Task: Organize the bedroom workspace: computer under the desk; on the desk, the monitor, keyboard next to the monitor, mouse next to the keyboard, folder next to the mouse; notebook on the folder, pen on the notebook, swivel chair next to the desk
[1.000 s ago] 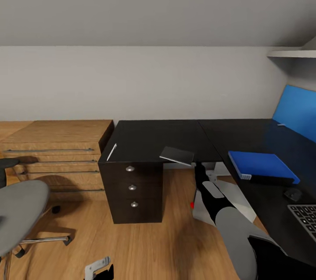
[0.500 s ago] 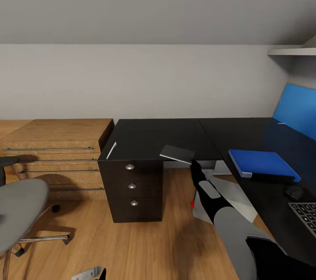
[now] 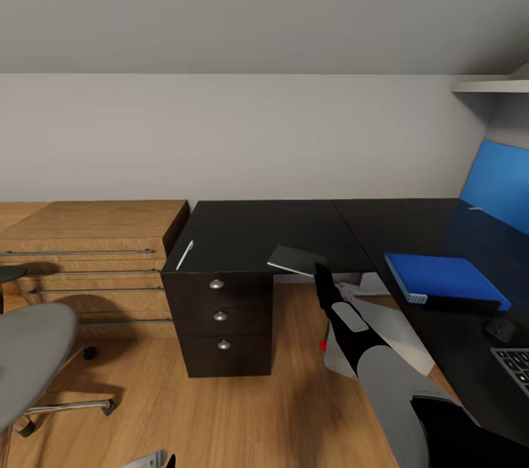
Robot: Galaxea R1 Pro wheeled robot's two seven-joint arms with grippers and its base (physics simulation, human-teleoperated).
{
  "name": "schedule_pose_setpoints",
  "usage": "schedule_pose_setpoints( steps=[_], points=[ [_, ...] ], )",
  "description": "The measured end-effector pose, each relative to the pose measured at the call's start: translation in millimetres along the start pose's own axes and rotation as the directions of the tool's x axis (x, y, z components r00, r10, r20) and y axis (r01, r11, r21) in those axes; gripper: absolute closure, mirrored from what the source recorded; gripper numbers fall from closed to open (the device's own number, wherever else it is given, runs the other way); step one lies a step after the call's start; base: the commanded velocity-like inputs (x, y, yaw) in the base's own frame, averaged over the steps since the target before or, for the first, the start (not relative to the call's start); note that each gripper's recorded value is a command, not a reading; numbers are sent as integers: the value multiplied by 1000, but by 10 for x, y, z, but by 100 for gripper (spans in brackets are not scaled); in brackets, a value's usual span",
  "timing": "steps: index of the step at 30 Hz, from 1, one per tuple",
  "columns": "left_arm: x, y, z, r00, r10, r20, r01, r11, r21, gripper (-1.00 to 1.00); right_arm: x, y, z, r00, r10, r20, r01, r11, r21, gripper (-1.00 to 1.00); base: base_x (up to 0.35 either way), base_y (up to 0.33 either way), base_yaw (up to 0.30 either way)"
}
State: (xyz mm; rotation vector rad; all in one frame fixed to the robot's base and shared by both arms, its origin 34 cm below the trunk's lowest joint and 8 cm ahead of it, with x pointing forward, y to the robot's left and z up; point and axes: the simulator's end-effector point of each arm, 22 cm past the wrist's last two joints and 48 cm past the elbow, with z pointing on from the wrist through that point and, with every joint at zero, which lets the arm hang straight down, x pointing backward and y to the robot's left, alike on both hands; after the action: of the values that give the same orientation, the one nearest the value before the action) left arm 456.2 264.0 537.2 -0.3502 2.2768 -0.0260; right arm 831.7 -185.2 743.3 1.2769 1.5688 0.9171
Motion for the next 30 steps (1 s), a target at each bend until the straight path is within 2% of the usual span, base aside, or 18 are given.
schedule_pose_setpoints(
  steps=[20,30],
  points=[
    [57,7,3,1000,1,-14,-1,1000,-2,-100,-14,-63,4,1000,8,-3,-8,1000,22,-100,24,0,0],
    [206,23,112,1000,0,-12,0,1000,0,-100,16,-258,45,1000,7,-1,-7,1000,30,-100,0,0,0]
  ],
)
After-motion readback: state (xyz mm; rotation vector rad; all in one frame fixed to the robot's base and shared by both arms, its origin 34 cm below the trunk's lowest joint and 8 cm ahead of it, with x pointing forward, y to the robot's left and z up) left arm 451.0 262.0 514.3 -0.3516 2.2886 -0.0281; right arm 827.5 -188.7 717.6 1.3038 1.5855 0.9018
